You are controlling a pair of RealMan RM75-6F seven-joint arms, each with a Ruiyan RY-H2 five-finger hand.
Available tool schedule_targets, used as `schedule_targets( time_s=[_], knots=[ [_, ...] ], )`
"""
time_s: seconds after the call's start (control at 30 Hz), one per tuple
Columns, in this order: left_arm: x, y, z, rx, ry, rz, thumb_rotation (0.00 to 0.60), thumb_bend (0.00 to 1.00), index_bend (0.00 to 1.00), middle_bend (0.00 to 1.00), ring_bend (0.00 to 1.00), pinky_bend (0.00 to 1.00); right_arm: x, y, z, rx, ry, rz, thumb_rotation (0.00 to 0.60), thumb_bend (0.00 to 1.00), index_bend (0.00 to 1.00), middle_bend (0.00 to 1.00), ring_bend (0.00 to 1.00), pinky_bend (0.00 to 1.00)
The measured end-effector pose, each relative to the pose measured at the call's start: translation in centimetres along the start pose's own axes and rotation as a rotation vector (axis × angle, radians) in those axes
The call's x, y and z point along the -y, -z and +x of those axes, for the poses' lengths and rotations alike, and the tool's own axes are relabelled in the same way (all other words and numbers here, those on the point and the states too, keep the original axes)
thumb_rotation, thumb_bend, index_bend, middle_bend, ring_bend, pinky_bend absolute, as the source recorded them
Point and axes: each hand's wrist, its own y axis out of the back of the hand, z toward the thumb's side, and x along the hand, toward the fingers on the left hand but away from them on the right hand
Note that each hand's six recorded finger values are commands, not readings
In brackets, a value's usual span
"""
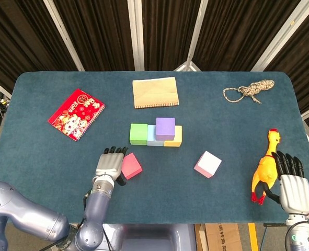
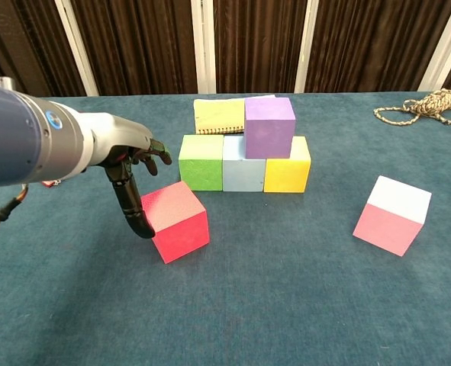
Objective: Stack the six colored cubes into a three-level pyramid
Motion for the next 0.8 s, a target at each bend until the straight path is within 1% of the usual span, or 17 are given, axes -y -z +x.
schedule_targets(
  time_s=[0.17, 0.37, 0.8],
  knots=[
    [0.4, -0.5, 0.3, -0.001, -0.012, -0.017, 0.600, 0.00, 0.08, 0.13, 0.00, 0.03, -0.1, 0.1, -0.1, 0.002, 0.002, -0.004, 0.600, 0.34, 0.08, 0.09, 0.00, 0.00],
    [1.0, -0.7, 0.8, -0.010, -0.014, -0.014, 0.600, 0.05, 0.09, 0.15, 0.00, 0.03, -0.1, 0.3, -0.1, 0.006, 0.005, -0.006, 0.600, 0.34, 0.08, 0.09, 0.00, 0.00],
    [1.1, -1.0, 1.0, -0.025, -0.040, -0.015, 0.600, 0.05, 0.09, 0.16, 0.00, 0.03, -0.1, 0.3, -0.1, 0.009, 0.004, -0.004, 0.600, 0.34, 0.08, 0.09, 0.00, 0.00]
  ],
)
